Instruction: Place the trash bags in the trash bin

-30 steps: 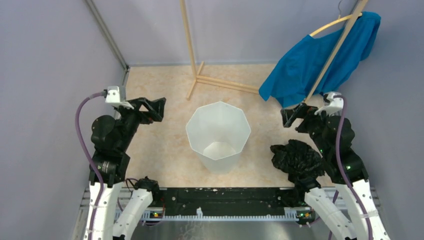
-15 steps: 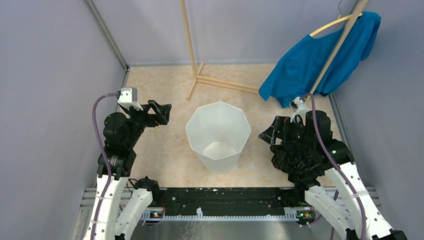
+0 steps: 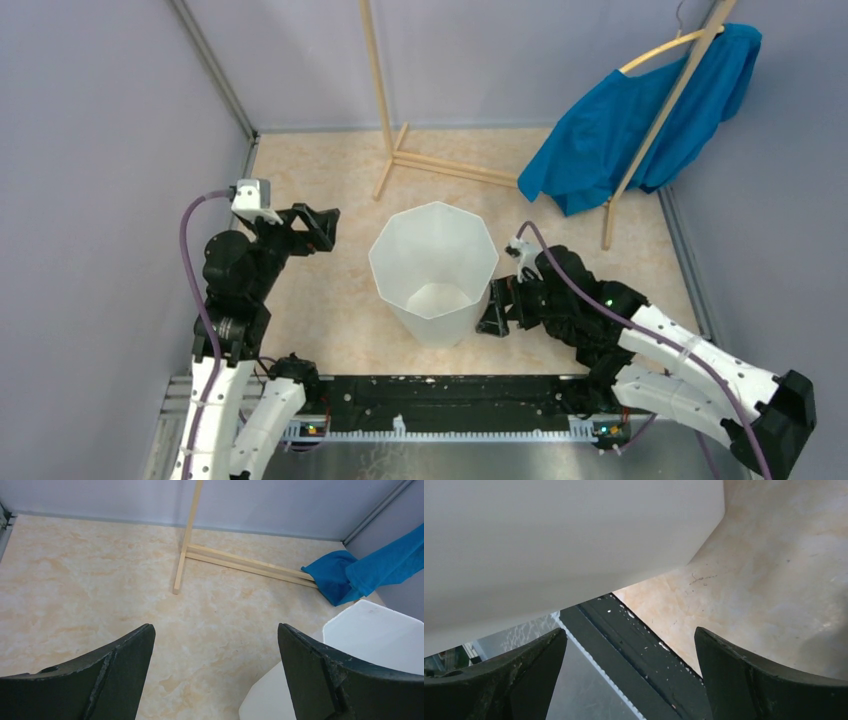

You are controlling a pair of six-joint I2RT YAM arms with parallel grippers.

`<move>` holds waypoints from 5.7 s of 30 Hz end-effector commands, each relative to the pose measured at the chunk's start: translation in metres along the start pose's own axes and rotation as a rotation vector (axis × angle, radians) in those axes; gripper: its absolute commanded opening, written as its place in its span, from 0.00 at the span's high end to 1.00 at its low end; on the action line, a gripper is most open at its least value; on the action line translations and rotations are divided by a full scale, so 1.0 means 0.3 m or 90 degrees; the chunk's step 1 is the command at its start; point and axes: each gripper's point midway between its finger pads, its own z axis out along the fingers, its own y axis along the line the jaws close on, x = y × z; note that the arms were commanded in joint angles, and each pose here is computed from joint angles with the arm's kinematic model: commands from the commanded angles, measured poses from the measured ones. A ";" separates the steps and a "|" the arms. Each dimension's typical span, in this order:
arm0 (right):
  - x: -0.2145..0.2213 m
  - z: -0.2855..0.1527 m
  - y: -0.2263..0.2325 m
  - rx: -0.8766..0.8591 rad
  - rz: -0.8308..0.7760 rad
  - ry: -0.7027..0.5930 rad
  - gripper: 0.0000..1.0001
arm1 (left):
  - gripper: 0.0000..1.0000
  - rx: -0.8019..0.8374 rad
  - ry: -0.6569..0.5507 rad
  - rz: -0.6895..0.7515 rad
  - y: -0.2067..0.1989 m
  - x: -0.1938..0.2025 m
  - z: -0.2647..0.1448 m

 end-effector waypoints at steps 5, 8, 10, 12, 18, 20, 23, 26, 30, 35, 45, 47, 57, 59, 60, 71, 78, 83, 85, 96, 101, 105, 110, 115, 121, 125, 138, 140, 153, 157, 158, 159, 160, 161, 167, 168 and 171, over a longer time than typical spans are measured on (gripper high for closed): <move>-0.060 0.133 0.120 -0.121 0.039 -0.122 0.01 | 0.01 0.005 -0.076 0.015 -0.025 -0.123 -0.046; -0.103 0.171 0.153 -0.154 0.082 -0.175 0.01 | 0.01 0.004 -0.096 0.016 -0.034 -0.160 -0.069; -0.119 0.196 0.163 -0.163 0.104 -0.202 0.01 | 0.01 0.005 -0.102 0.017 -0.042 -0.184 -0.083; -0.124 0.220 0.160 -0.157 0.125 -0.211 0.01 | 0.01 0.010 -0.101 0.014 -0.055 -0.200 -0.100; -0.093 0.256 0.076 -0.101 0.177 -0.229 0.01 | 0.01 0.029 -0.107 0.005 -0.077 -0.192 -0.146; -0.083 0.267 0.063 -0.097 0.173 -0.228 0.01 | 0.01 0.024 -0.110 0.008 -0.076 -0.207 -0.153; -0.085 0.292 0.069 -0.115 0.172 -0.234 0.01 | 0.01 0.030 -0.107 -0.001 -0.091 -0.225 -0.164; -0.106 0.329 0.106 -0.149 0.162 -0.234 0.01 | 0.01 0.059 -0.118 0.001 -0.118 -0.229 -0.177; -0.189 0.384 0.146 -0.159 0.150 -0.260 0.01 | 0.01 0.060 -0.130 0.005 -0.123 -0.252 -0.184; -0.321 0.501 0.221 -0.160 0.106 -0.274 0.01 | 0.01 0.085 -0.117 -0.005 -0.159 -0.271 -0.202; -0.502 0.790 0.183 -0.099 0.014 -0.288 0.01 | 0.01 0.073 -0.098 -0.004 -0.159 -0.262 -0.262; -0.522 0.812 0.167 -0.085 0.002 -0.270 0.01 | 0.01 0.068 -0.098 -0.005 -0.155 -0.260 -0.272; -0.413 0.629 0.032 0.013 -0.053 -0.162 0.01 | 0.01 0.079 -0.090 -0.009 -0.154 -0.236 -0.225; -0.363 0.535 0.027 0.019 -0.065 -0.152 0.01 | 0.01 0.082 -0.092 -0.009 -0.153 -0.234 -0.210; -0.334 0.491 0.013 0.029 -0.069 -0.147 0.01 | 0.01 0.085 -0.095 -0.010 -0.154 -0.232 -0.204; -0.172 -0.124 -0.264 0.380 0.060 -0.223 0.01 | 0.01 0.111 -0.087 -0.015 -0.162 -0.209 -0.129; -0.159 -0.364 -0.349 0.534 0.240 -0.335 0.01 | 0.01 0.124 -0.094 -0.022 -0.173 -0.209 -0.132; -0.092 -0.401 -0.434 0.684 0.329 -0.334 0.01 | 0.01 0.145 -0.087 -0.032 -0.190 -0.188 -0.147; -0.059 -0.419 -0.466 0.751 0.350 -0.329 0.01 | 0.01 0.148 -0.088 -0.031 -0.194 -0.192 -0.152; 0.010 -0.173 -0.523 0.671 0.297 -0.237 0.01 | 0.01 0.184 -0.068 -0.026 -0.235 -0.196 -0.178; -0.036 0.010 -0.388 0.428 0.158 -0.167 0.01 | 0.01 0.218 -0.038 -0.034 -0.266 -0.190 -0.151; -0.093 0.103 -0.186 0.174 0.064 -0.177 0.14 | 0.01 0.274 -0.004 -0.050 -0.311 -0.163 -0.141; -0.162 0.115 -0.126 0.124 0.019 -0.209 0.60 | 0.01 0.359 0.057 -0.106 -0.366 -0.082 -0.129; -0.245 0.185 -0.006 0.035 -0.015 -0.195 0.90 | 0.01 0.452 0.089 -0.160 -0.428 -0.060 -0.134; -0.378 0.171 0.207 -0.127 -0.060 -0.233 1.00 | 0.01 0.467 0.109 -0.185 -0.455 -0.019 -0.131; -0.398 0.141 0.236 -0.168 -0.068 -0.240 1.00 | 0.01 0.443 0.157 -0.187 -0.503 0.100 -0.089; -0.345 -0.012 0.167 -0.309 -0.008 -0.258 1.00 | 0.01 0.374 0.253 -0.084 -0.573 0.379 -0.038; -0.338 -0.026 0.182 -0.322 -0.015 -0.254 1.00 | 0.01 0.381 0.269 -0.089 -0.580 0.414 -0.040; -0.335 -0.053 0.241 -0.368 -0.052 -0.213 1.00 | 0.01 0.433 0.339 0.036 -0.602 0.522 -0.115; -0.320 -0.059 0.244 -0.370 -0.057 -0.203 1.00 | 0.01 0.515 0.365 0.064 -0.606 0.551 -0.203; -0.319 -0.060 0.244 -0.370 -0.056 -0.202 1.00 | 0.04 0.549 0.377 0.056 -0.620 0.560 -0.233; -0.321 -0.061 0.244 -0.368 -0.052 -0.203 1.00 | 0.08 0.585 0.389 0.046 -0.636 0.569 -0.263; -0.324 -0.063 0.244 -0.367 -0.048 -0.204 1.00 | 0.14 0.612 0.392 0.036 -0.648 0.572 -0.284; -0.327 -0.063 0.245 -0.365 -0.043 -0.204 1.00 | 0.20 0.627 0.394 0.028 -0.653 0.572 -0.299; -0.360 -0.051 0.213 -0.320 0.030 -0.215 1.00 | 0.64 0.583 0.372 0.017 -0.615 0.565 -0.296; -0.366 -0.050 0.205 -0.316 0.049 -0.217 1.00 | 0.71 0.578 0.373 0.017 -0.611 0.565 -0.296; -0.380 -0.051 0.191 -0.329 0.106 -0.224 1.00 | 0.87 0.567 0.374 0.009 -0.607 0.556 -0.296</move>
